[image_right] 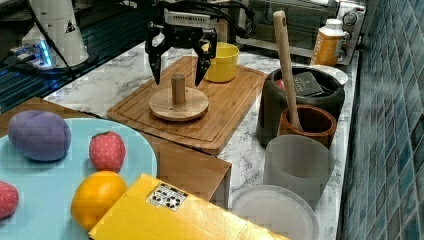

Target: Open the lid of the tea container.

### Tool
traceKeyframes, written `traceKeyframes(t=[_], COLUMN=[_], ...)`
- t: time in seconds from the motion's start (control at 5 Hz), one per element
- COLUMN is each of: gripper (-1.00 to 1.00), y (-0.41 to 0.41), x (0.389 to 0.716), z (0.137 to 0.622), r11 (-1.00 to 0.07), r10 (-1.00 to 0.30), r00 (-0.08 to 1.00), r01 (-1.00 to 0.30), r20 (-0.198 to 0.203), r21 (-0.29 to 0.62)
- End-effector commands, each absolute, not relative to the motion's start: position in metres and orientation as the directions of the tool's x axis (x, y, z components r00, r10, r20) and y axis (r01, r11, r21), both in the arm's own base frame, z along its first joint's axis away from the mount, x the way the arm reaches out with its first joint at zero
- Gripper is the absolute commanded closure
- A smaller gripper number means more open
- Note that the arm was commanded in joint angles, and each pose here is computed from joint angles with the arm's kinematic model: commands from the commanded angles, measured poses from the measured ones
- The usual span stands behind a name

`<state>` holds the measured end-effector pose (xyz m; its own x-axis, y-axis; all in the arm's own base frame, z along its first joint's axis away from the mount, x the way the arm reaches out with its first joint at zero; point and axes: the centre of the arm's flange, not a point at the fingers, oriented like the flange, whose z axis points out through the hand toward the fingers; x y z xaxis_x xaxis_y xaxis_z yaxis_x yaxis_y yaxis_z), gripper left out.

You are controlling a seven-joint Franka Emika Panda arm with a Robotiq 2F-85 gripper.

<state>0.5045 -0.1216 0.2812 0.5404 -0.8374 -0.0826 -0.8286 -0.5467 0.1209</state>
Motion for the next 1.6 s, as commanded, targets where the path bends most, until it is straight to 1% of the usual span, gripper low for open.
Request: traceKeyframes(t=[0.2,1.0,1.2,1.4,1.6], gripper=[-1.0,-1.0,1.0,1.0,1.0], y=[-0.123,-0.127,-0.125,-0.124,-0.122], x=[0.509,0.522,0.526,0.527,0.527], z=[0.282,0.266,0.265,0.263,0.262], r11=[-0.548,-0.54,-0.542,-0.544,-0.541], r10=[-0.836,-0.842,-0.84,-0.839,-0.841], r00=[0.545,0.536,0.537,0.54,0.536], r01=[-0.832,-0.836,-0.834,-0.833,-0.834], r20=[-0.056,-0.064,-0.07,-0.067,-0.074], r21=[0.084,0.096,0.101,0.099,0.11])
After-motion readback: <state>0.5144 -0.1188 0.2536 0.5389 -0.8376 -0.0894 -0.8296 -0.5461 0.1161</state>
